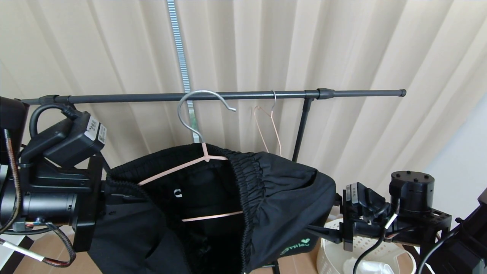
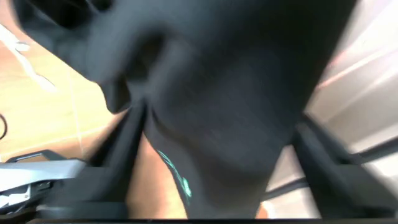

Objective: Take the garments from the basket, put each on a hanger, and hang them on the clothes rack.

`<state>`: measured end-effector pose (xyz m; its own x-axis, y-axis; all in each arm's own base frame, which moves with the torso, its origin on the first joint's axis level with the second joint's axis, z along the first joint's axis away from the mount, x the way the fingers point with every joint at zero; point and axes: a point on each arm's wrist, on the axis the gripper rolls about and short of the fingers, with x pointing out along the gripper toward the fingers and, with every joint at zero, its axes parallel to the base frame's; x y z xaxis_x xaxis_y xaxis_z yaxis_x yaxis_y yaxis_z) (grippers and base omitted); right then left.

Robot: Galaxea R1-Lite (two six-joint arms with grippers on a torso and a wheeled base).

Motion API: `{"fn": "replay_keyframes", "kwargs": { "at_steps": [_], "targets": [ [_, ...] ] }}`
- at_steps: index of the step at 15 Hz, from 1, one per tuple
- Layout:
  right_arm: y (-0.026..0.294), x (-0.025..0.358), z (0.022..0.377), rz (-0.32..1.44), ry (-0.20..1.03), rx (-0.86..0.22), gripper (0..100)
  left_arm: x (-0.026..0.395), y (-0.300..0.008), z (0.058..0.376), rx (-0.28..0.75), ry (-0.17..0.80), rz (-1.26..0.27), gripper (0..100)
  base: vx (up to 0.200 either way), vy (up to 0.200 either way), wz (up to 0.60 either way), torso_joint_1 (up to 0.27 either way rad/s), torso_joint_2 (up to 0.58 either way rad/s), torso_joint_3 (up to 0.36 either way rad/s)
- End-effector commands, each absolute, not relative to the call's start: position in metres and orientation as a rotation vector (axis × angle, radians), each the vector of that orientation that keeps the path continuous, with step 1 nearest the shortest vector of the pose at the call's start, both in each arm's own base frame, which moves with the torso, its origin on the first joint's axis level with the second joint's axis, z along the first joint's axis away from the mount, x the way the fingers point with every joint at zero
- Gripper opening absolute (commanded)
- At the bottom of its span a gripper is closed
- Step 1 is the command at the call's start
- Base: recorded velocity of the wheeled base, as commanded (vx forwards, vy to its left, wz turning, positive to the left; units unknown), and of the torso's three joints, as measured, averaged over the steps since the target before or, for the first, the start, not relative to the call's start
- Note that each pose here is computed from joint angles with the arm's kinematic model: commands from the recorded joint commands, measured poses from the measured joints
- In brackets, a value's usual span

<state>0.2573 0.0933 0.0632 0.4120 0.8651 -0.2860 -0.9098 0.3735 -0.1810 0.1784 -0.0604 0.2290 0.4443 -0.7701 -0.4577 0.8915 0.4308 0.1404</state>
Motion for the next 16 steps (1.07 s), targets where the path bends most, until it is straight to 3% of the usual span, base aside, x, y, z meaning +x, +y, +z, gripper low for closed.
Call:
{"fn": "replay_keyframes", "kwargs": {
  "at_steps": [1,9,16],
  "targets": [
    [0.091,0.261,0.058,1.134,0.169,-0.325,0,0.173,-0.058,0.227,0.382,0.331,-1.045,0,0.0,0.0,0.0,0.0,0.0,0.0],
    [0.065,0.283,0.062,1.015,0.176,-0.277,0,0.162,-0.052,0.235,0.334,0.305,-1.003,0,0.0,0.0,0.0,0.0,0.0,0.0],
    [0.064,0.289,0.054,0.974,0.213,-0.27,0,0.159,-0.049,0.238,0.317,0.3,-0.987,0,0.0,0.0,0.0,0.0,0.0,0.0]
  ]
}}
